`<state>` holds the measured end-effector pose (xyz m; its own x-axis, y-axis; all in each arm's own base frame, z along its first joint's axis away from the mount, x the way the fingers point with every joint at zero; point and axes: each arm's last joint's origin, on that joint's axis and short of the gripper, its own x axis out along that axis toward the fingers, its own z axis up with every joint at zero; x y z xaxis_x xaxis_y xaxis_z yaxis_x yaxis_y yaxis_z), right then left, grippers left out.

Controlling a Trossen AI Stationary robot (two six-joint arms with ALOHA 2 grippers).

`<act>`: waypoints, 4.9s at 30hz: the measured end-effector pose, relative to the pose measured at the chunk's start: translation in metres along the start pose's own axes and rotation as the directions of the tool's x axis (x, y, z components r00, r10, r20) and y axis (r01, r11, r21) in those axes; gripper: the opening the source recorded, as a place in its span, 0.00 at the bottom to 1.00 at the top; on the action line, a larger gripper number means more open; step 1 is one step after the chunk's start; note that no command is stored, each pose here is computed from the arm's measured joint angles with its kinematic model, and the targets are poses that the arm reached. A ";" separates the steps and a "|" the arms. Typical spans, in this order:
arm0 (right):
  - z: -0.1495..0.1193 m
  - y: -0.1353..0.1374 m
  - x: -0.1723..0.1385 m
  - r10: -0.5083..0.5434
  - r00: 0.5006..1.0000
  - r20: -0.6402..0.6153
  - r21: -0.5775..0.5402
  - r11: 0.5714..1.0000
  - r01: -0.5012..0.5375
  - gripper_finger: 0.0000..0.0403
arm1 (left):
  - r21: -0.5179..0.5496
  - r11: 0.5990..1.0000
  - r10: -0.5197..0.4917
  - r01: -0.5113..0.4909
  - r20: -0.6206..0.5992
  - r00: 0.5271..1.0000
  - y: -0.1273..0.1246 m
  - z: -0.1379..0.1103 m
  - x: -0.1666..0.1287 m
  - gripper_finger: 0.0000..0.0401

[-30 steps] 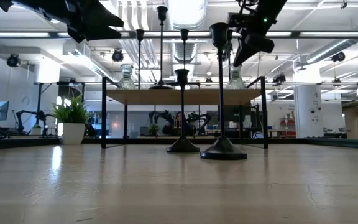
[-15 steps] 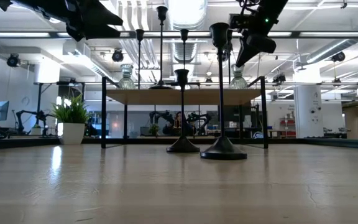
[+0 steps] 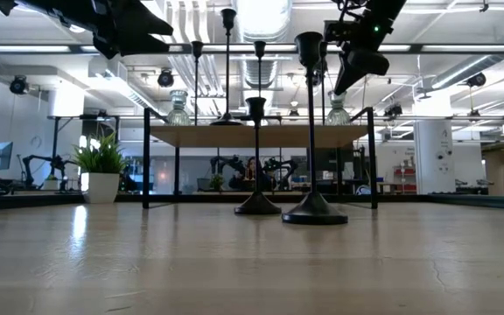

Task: Pick & Place candle stick holders
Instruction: Put the green candle holder on the shelf

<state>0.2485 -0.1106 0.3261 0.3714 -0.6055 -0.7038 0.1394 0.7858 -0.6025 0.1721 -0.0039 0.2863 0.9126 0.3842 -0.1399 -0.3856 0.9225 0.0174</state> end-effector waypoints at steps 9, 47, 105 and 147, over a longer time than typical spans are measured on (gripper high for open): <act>0.001 0.000 0.000 0.012 1.000 0.020 0.007 1.000 -0.012 0.02 | -0.019 1.000 -0.006 0.006 -0.001 1.000 0.000 0.000 0.000 0.75; 0.011 0.028 -0.060 0.061 0.968 0.244 0.042 0.996 -0.073 0.32 | -0.020 1.000 -0.004 0.004 -0.001 1.000 0.000 0.000 0.000 0.75; -0.057 0.166 -0.093 0.313 0.820 0.478 0.274 0.834 -0.479 0.11 | 0.001 0.998 -0.063 0.063 -0.047 0.997 -0.002 -0.005 0.000 0.75; -0.126 0.215 -0.155 0.820 0.563 -0.103 0.718 0.453 -0.529 0.22 | 0.059 0.996 -0.060 0.063 -0.051 0.997 -0.002 -0.005 0.000 0.75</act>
<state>0.1050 0.1360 0.2580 0.2284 0.2907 -0.9292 0.5257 0.7665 0.3690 0.1721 -0.0055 0.2811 0.9261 0.3254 -0.1910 -0.3184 0.9456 0.0669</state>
